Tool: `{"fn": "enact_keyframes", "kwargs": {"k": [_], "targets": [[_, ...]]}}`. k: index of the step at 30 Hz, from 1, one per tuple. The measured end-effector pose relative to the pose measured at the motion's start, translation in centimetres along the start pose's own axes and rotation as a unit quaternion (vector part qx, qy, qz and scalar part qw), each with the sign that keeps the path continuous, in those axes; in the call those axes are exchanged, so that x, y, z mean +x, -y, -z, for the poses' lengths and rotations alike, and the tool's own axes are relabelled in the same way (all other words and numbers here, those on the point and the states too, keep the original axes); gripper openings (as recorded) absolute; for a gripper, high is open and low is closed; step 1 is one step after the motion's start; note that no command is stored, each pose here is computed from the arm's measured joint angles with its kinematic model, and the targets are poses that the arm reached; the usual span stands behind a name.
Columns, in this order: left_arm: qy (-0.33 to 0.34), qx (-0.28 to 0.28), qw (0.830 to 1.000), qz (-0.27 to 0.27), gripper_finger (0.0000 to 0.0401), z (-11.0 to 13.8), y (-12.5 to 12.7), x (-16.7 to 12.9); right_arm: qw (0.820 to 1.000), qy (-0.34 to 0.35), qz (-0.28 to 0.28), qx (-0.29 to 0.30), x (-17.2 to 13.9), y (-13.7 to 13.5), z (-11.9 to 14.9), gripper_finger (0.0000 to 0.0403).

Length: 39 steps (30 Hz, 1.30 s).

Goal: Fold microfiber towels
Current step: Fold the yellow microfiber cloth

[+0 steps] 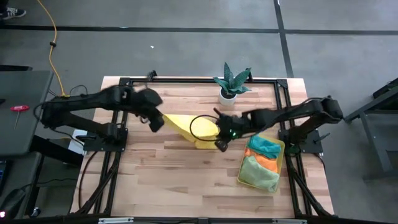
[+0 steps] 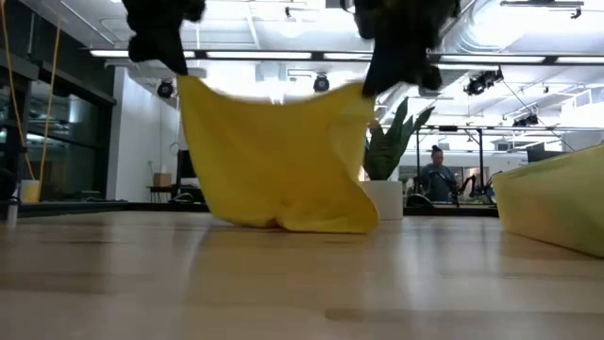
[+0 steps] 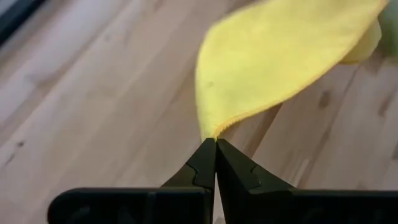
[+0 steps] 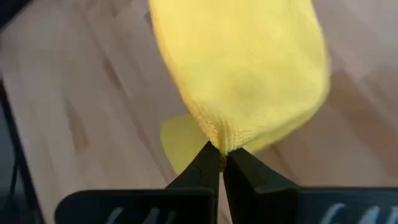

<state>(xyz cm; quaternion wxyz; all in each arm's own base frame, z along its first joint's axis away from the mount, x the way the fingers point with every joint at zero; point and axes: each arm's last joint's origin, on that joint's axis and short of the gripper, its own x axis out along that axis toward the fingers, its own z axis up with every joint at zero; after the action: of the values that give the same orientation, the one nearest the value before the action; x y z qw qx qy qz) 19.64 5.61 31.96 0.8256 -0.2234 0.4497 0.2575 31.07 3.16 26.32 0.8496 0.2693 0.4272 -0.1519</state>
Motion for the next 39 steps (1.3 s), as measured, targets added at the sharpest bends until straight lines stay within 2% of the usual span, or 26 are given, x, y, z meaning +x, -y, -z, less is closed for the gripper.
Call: {"fn": "enact_keyframes", "kwargs": {"k": [4, 7, 11, 17, 21, 25, 29, 31, 34, 39], "targets": [[0.044, 0.009, 0.999, 0.012, 0.0, 1.1, -1.3, -3.0, 0.996, -0.042, 0.014, -0.072, -3.8, 0.4, -2.5, 0.0001], [0.07, 0.001, 0.998, 0.006, 0.0, 1.7, -2.1, -4.8, 0.992, -0.048, 0.025, -0.113, -6.2, 0.7, -4.6, 0.0001], [0.113, 0.013, 0.993, -0.036, 0.0, 1.5, -3.1, -7.7, 0.991, -0.013, 0.051, -0.126, -9.2, 1.9, -7.3, 0.0], [0.174, 0.078, 0.976, -0.106, 0.0, -0.1, -4.2, -11.3, 0.988, 0.042, 0.075, -0.132, -12.6, 4.1, -10.5, 0.0], [0.179, 0.126, 0.966, -0.135, 0.0, -0.6, -4.7, -12.4, 0.984, 0.069, 0.083, -0.144, -13.9, 4.4, -11.3, 0.0], [0.119, 0.144, 0.967, -0.171, 0.0, 0.4, -5.1, -12.2, 0.983, 0.049, 0.077, -0.161, -12.8, 3.7, -10.5, 0.0], [0.059, 0.121, 0.971, -0.199, 0.0, 1.9, -5.6, -11.9, 0.979, -0.024, 0.085, -0.185, -9.9, 3.1, -7.7, 0.0001], [0.052, 0.101, 0.973, -0.199, 0.0, 2.6, -5.7, -11.4, 0.979, -0.04, 0.082, -0.185, -8.1, 2.7, -6.6, 0.0001], [0.014, 0.087, 0.98, -0.176, 0.0, 4.1, -5.7, -9.6, 0.975, -0.091, 0.093, -0.18, -5.6, 2.8, -4.0, 0.0001], [-0.037, 0.048, 0.99, -0.127, 0.0, 6.8, -5.3, -5.8, 0.983, -0.086, 0.056, -0.152, -2.3, 2.1, -1.6, 0.0001]]}}
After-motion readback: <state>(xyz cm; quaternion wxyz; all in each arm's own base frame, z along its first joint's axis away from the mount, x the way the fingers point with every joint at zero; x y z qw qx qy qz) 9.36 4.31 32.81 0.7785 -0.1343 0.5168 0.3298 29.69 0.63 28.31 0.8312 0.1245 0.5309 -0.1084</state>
